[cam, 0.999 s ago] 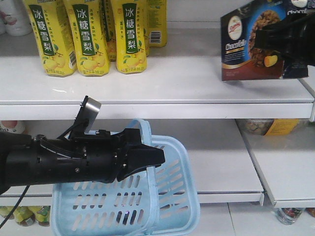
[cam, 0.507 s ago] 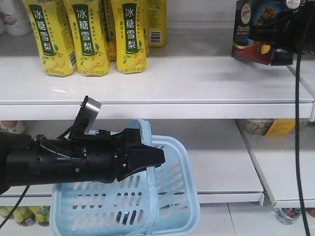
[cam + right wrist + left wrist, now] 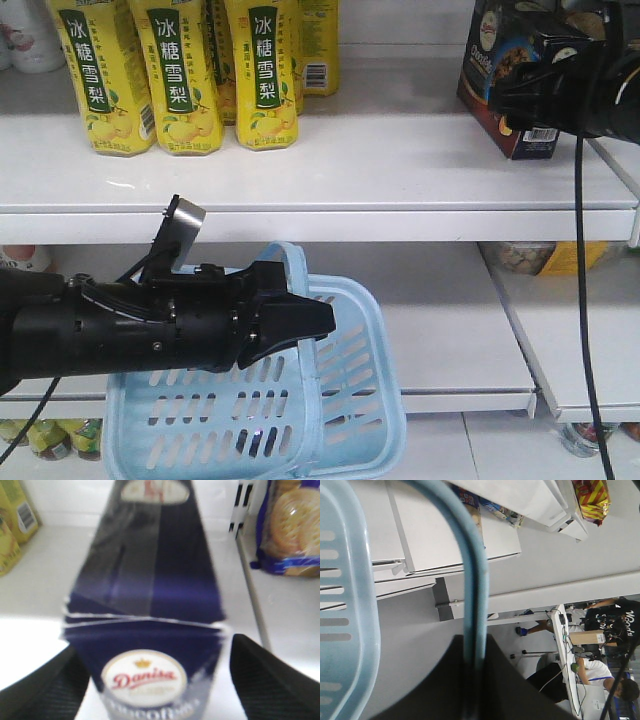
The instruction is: Left arm holds basket, right arm returns cookies
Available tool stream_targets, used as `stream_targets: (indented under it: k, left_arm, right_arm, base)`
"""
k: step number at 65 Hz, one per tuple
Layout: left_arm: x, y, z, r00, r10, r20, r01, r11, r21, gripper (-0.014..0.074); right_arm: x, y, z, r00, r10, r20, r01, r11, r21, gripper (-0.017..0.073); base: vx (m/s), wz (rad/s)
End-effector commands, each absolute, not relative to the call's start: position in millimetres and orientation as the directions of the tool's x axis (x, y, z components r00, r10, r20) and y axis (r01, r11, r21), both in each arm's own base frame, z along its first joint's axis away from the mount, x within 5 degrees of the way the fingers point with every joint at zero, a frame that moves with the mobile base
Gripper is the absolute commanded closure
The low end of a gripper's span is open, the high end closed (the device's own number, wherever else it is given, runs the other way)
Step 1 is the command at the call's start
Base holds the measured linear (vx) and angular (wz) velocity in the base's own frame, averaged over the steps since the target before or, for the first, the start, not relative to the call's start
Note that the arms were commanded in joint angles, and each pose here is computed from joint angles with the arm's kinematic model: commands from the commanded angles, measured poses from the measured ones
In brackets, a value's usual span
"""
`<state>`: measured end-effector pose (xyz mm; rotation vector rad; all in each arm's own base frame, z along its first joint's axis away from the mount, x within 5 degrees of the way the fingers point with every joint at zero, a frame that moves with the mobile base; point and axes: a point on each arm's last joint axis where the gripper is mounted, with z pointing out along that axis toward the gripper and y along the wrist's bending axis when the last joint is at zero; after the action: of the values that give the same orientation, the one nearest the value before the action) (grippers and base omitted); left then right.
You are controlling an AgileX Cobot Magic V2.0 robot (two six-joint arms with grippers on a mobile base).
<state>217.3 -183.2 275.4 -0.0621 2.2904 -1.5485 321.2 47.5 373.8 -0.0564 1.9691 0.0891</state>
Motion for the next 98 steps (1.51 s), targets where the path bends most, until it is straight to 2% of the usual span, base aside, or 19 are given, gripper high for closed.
stream_targets:
  k: [1,22,41,79,85,98]
  left_arm:
    - [217.8,-182.7,303.5,-0.911,-0.307,-0.273,0.186,0.285,-0.94,0.0599]
    - [217.8,-182.7,303.5,-0.911,-0.307,-0.273,0.186,0.285,-0.94,0.0599]
    - [217.8,-182.7,303.5,-0.911,-0.307,-0.273,0.186,0.285,-0.94,0.0599]
    - [217.8,-182.7,303.5,-0.911,-0.307,-0.273,0.186,0.285,-0.94,0.0599]
    - [217.8,-182.7,303.5,-0.911,-0.307,-0.273,0.186,0.285,-0.94,0.0599]
    - [217.8,-182.7,303.5,-0.911,-0.307,-0.273,0.186,0.285,-0.94,0.0599]
  right_arm:
    - [306.7,44.6,405.9,-0.276,0.003,-0.961,-0.092,0.995,0.029,-0.0008]
    - [273.2,36.6,422.4,-0.32,0.008,-0.947,-0.061,0.998,0.029,-0.0007]
    - [224.4,27.3,437.1,-0.294,-0.005,-0.956,-0.052,0.999,0.011,-0.0007]
    - [67.5,4.3,336.4,-0.055,0.013,-0.998,-0.088,0.996,0.018,-0.0007]
    - [54.5,2.3,319.4,-0.02,0.015,-1.0,-0.09,0.996,0.016,-0.0007]
    - [51.9,2.0,278.1,-0.054,-0.004,-0.999,-0.091,0.996,0.001,-0.0007]
  base:
    - [0.0,0.0]
    - [0.0,0.0]
    - [0.0,0.0]
    - [0.0,0.0]
    - [0.0,0.0]
    - [0.0,0.0]
